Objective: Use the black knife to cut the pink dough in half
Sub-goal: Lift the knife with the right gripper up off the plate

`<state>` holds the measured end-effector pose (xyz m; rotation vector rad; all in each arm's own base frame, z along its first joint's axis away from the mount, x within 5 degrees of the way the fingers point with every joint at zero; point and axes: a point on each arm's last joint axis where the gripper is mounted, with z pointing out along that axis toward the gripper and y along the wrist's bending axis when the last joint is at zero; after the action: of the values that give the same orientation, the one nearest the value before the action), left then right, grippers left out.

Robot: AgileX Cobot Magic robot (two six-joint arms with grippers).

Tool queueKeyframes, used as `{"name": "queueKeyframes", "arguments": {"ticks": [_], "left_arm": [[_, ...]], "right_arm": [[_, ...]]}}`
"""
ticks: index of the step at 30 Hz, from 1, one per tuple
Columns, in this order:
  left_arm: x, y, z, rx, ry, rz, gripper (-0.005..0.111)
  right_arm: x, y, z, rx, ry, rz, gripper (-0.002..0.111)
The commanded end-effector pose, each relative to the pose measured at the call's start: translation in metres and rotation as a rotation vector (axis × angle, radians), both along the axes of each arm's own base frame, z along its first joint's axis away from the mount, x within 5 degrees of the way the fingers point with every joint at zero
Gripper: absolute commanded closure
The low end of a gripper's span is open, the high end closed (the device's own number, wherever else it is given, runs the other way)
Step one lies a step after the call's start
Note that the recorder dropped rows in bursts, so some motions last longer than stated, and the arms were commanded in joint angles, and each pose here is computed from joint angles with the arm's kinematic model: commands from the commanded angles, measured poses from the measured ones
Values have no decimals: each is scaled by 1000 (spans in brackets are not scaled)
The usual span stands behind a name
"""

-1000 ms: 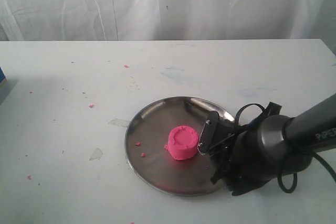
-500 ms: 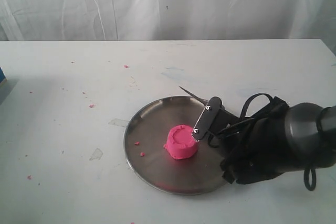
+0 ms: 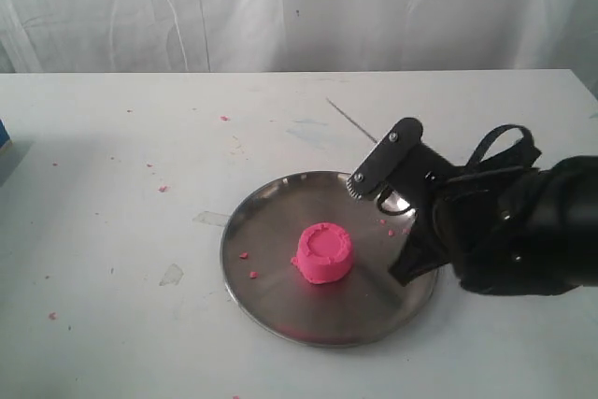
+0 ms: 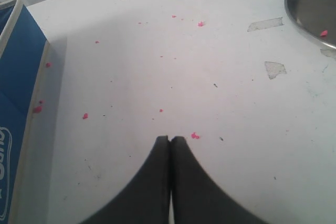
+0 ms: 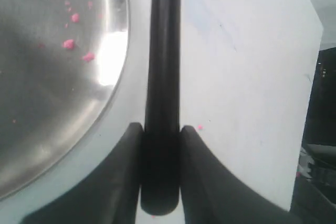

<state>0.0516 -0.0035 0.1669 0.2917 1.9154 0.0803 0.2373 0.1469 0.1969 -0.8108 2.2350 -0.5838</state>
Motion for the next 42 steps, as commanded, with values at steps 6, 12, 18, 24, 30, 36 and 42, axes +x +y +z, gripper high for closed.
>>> {"name": "queueKeyframes", "arguments": {"ticks": [6,12,18,24,30,36,42], "left_arm": [[0,0,-1,-4,-2,2,107],[0,0,-1,-4,-2,2,107],[0,0,-1,-4,-2,2,107],[0,0,-1,-4,-2,5,107],[0,0,-1,-4,-2,5,107],[0,0,-1,-4,-2,5,107],[0,0,-1,-4,-2,5,107]], "right_arm": [[26,-91,16,540,142,-320,108],[15,-64,18,756,365,7,108],[6,-41,31,980,441,198,108],[4,-38,30,946,439,217,108],[7,-29,30,865,364,250,108],[1,-26,45,894,368,298,108],[-11,-30,64,890,306,343,108]]}}
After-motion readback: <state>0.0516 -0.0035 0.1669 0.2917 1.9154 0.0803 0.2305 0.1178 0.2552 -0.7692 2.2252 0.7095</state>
